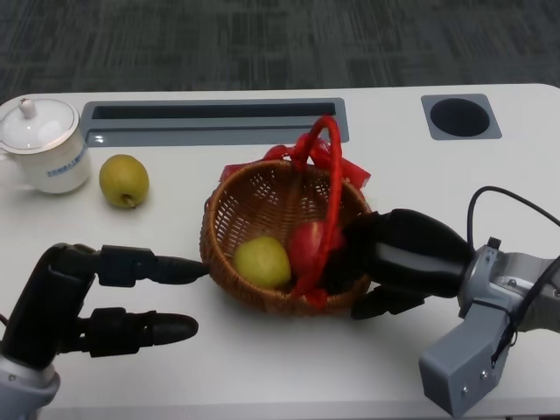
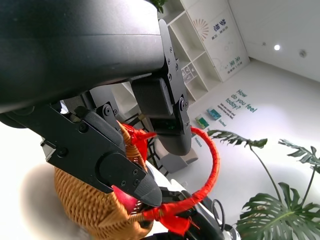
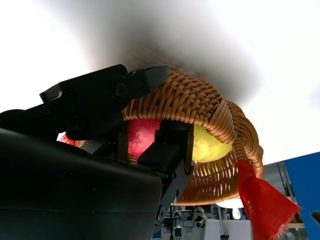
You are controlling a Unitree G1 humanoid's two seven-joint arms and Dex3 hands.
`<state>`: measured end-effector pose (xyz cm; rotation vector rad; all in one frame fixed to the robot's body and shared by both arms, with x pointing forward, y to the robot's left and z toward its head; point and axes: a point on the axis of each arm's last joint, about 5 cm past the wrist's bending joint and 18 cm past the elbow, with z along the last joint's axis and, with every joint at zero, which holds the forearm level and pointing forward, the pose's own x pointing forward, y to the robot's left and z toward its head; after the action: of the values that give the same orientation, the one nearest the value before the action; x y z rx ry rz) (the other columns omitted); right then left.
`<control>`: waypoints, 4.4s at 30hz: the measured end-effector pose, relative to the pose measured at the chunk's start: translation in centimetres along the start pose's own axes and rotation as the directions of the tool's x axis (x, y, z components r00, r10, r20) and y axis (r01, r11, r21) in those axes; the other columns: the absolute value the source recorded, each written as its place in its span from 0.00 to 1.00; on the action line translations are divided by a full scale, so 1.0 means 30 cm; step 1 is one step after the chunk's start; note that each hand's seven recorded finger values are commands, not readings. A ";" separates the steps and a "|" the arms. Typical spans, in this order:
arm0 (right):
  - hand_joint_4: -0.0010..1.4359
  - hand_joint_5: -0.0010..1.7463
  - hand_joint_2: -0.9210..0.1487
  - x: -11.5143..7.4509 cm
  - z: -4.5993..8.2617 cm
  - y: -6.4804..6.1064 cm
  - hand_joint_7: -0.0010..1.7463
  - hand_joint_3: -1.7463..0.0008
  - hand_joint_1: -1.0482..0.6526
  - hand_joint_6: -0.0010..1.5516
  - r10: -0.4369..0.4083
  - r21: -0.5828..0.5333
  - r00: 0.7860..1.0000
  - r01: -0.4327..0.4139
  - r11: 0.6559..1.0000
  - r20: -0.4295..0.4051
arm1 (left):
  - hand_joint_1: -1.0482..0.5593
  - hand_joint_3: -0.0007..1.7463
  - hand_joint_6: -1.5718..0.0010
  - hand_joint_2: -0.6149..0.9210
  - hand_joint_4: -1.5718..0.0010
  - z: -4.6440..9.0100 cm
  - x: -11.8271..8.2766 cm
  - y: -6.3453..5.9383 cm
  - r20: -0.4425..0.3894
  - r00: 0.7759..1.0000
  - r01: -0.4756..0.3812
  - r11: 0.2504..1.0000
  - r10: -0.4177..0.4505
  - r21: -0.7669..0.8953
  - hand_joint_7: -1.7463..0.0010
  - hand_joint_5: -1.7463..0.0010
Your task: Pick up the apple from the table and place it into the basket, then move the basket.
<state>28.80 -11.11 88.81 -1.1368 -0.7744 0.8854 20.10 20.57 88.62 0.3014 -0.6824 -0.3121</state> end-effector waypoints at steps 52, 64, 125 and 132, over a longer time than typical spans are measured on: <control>0.63 0.46 0.04 -0.045 -0.205 -0.258 0.02 1.00 0.43 0.78 0.021 0.008 0.509 -0.029 1.000 -0.861 | 0.35 0.00 0.27 0.87 0.18 0.069 -0.125 0.000 0.044 0.999 -0.017 1.000 0.017 0.012 1.00 1.00; 0.18 0.00 0.16 -0.070 -0.216 -0.277 0.00 1.00 0.05 0.16 0.097 0.113 0.503 0.000 0.994 -0.859 | 0.37 0.00 0.26 0.86 0.17 0.060 -0.129 -0.007 0.036 0.999 -0.003 1.000 0.004 -0.022 0.99 0.99; 0.39 0.01 0.10 -0.280 0.070 0.023 0.02 1.00 0.24 0.34 -0.424 0.557 0.852 0.522 0.646 -0.307 | 0.29 0.00 0.28 0.87 0.18 0.004 -0.003 0.014 0.070 0.997 0.031 0.999 -0.030 -0.017 1.00 1.00; 0.47 0.02 0.12 -0.200 0.109 0.074 0.02 1.00 0.33 0.41 -0.432 0.629 0.859 0.501 0.594 -0.276 | 0.31 0.00 0.30 0.86 0.22 0.001 -0.009 0.020 0.064 0.998 0.018 1.000 -0.017 -0.014 1.00 1.00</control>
<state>22.82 -14.69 87.05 -0.2667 -0.5422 0.5683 19.98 21.21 88.71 0.2845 -0.7403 -0.3443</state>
